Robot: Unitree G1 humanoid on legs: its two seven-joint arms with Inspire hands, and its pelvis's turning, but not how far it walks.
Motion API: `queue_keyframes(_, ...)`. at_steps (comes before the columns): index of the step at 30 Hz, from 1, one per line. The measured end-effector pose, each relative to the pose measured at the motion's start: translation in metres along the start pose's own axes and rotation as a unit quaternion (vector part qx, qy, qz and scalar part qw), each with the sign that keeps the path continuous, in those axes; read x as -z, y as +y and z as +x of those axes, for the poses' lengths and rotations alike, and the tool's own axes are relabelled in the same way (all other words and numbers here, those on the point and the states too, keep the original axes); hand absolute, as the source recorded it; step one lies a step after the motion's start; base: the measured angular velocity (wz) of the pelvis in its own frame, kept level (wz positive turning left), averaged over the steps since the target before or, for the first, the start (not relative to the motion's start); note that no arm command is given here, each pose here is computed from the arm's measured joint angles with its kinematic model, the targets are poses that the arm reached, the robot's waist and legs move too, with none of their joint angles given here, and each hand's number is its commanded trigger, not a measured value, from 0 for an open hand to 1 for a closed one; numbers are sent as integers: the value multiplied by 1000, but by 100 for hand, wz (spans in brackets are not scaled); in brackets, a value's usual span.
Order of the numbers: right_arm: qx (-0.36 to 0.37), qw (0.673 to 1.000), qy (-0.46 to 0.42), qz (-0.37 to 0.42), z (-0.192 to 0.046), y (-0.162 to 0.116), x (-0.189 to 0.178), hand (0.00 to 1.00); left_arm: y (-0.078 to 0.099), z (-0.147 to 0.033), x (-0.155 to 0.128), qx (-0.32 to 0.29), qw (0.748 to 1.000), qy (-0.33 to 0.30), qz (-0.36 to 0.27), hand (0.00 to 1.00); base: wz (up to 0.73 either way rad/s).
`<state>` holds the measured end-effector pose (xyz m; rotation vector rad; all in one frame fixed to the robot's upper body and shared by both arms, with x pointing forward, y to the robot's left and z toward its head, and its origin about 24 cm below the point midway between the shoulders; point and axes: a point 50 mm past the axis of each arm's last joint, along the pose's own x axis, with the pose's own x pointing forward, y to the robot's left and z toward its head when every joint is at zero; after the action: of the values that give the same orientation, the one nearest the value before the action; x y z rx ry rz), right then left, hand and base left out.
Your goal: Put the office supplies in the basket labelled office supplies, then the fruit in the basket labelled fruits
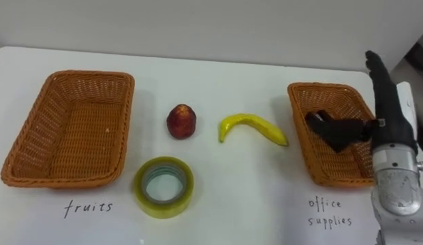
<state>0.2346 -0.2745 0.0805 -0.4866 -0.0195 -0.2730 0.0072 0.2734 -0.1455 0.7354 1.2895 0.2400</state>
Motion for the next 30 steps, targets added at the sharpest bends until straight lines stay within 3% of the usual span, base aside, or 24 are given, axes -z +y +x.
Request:
queue_keyframes(8, -46, 998, -20, 37, -1, 17, -11, 0, -4, 0, -7, 7, 1000, -10, 7, 0, 1)
queue_keyframes(15, -73, 992, -87, 57, 2, 27, -44, 0, -4, 1, -10, 10, 1000, -15, 8, 0, 0)
queue_keyframes(30, -183, 977, -84, 75, -9, 71, -45, 0, -5, 2, -15, 20, 1000, -14, 10, 0, 5)
